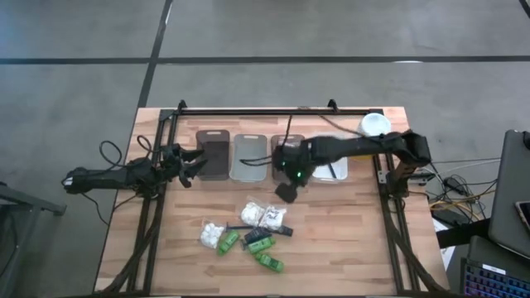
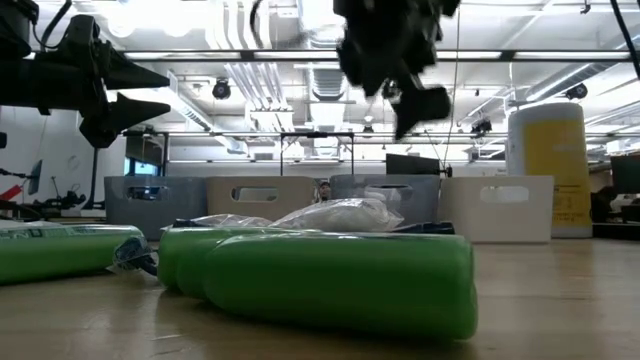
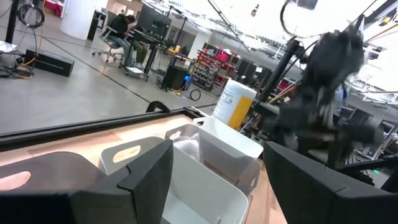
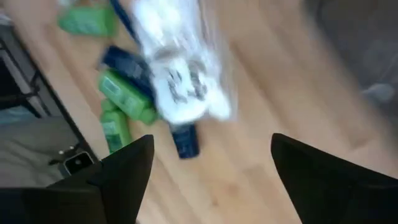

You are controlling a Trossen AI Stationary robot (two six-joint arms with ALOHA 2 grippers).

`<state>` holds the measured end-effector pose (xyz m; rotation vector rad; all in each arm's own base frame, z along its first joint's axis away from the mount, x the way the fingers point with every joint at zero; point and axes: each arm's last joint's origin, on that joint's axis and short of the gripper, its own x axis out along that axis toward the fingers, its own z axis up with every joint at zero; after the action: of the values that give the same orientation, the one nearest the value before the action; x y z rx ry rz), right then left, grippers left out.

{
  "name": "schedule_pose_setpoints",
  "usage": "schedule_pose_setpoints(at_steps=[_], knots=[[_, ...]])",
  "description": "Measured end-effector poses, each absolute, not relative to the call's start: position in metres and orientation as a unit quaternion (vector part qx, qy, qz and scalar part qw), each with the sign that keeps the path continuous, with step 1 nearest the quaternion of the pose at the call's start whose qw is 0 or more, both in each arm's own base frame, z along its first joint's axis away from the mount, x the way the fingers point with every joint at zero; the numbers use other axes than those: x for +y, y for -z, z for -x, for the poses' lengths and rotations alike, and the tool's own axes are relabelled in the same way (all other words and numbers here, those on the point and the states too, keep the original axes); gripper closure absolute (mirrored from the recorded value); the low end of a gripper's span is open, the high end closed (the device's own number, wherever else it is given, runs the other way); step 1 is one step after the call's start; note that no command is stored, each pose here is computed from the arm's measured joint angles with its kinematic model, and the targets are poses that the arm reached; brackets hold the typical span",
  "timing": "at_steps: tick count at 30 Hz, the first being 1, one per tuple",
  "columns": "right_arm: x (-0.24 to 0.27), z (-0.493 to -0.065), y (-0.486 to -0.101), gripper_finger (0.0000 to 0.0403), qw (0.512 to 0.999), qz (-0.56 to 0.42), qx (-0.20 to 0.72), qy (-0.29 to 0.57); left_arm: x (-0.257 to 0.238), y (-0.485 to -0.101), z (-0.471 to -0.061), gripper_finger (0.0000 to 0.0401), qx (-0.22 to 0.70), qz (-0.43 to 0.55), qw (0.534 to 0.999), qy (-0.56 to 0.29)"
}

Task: Pick & Place Travel size toiletries
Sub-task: Put the white cotton pack into the right black bin

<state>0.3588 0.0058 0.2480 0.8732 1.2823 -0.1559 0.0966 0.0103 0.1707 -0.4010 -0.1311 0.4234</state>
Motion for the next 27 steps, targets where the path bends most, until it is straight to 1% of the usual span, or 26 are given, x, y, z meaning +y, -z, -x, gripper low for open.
schedule_pose_setpoints(at_steps=[2,7,9,12,15,17,20,22,27], knots=[[0.019,-0.359,-0.233,0.0095,0.691,-0.419,0.582,0.092,0.01,-0.171,-0.097,0.0146,-0.064,0.197,0.956,-0.208],[0.043,-0.355,-0.201,0.0111,0.649,-0.506,0.546,0.155,0.01,-0.17,-0.097,0.0146,-0.063,0.197,0.956,-0.209],[0.05,-0.354,-0.188,0.0116,0.642,-0.534,0.52,0.183,0.01,-0.171,-0.097,0.0146,-0.067,0.198,0.955,-0.209],[0.058,-0.354,-0.176,0.0121,0.64,-0.577,0.46,0.215,0.011,-0.174,-0.096,0.0146,-0.08,0.201,0.954,-0.208],[0.062,-0.35,-0.165,0.0122,0.63,-0.605,0.423,0.243,0.011,-0.174,-0.096,0.0146,-0.082,0.202,0.953,-0.208],[0.064,-0.347,-0.16,0.0119,0.622,-0.62,0.408,0.251,0.01,-0.175,-0.096,0.0146,-0.088,0.232,0.948,-0.201],[0.066,-0.341,-0.151,0.011,0.611,-0.628,0.399,0.27,0.01,-0.18,-0.096,0.0146,-0.114,0.333,0.919,-0.177],[0.067,-0.34,-0.149,0.0103,0.609,-0.632,0.394,0.271,0.01,-0.18,-0.096,0.0146,-0.125,0.38,0.9,-0.17],[0.069,-0.342,-0.153,0.0085,0.62,-0.627,0.392,0.263,0.01,-0.18,-0.096,0.0146,-0.129,0.387,0.895,-0.179]])
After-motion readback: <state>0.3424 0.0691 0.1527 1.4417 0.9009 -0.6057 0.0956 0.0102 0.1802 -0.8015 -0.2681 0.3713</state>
